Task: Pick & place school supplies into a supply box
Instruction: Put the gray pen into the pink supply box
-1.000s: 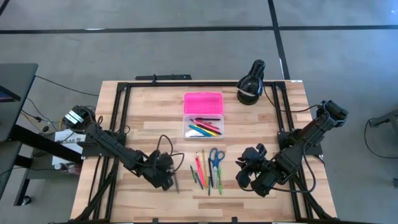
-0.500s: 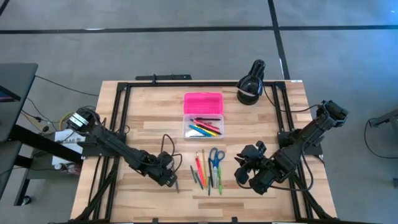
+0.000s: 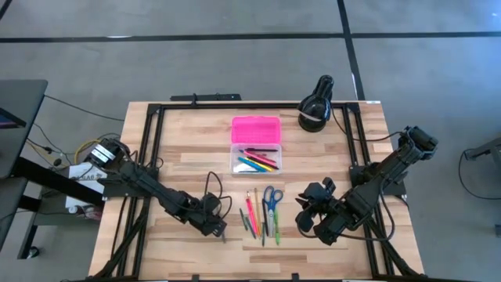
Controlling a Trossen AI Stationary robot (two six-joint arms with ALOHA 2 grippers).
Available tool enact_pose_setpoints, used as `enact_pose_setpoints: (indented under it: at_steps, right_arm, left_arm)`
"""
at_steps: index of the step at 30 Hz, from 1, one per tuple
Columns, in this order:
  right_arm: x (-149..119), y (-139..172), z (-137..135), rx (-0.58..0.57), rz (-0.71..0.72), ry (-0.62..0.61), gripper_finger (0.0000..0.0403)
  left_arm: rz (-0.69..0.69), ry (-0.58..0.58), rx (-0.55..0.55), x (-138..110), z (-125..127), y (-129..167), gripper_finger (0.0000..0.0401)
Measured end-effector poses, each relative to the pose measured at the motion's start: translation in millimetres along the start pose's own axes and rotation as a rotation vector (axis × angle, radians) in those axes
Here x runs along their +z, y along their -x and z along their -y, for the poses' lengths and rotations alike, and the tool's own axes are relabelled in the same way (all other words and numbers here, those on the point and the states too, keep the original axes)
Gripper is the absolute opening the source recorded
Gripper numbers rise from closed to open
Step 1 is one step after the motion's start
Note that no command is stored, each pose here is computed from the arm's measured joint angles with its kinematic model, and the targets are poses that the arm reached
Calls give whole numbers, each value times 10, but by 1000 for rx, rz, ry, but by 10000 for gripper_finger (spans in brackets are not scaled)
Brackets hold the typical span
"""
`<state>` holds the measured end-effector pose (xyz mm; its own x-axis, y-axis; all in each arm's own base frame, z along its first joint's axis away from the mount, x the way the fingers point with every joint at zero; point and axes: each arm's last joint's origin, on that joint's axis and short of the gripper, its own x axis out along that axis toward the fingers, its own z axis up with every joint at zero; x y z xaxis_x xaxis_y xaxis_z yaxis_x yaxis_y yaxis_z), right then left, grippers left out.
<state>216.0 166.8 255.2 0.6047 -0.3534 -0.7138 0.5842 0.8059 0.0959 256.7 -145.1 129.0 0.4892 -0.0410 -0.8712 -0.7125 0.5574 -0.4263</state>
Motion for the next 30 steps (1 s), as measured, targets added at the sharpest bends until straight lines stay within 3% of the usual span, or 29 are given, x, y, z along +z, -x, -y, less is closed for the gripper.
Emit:
enact_pose_setpoints:
  at_steps: [11, 30]
  right_arm:
    - [38, -35, 19, -17, 4, -2, 70]
    - [38, -35, 22, -21, 6, 27, 70]
  left_arm:
    - [-38, 181, 9, 122, -23, -36, 193]
    - [-59, 168, 81, 115, -95, -37, 134]
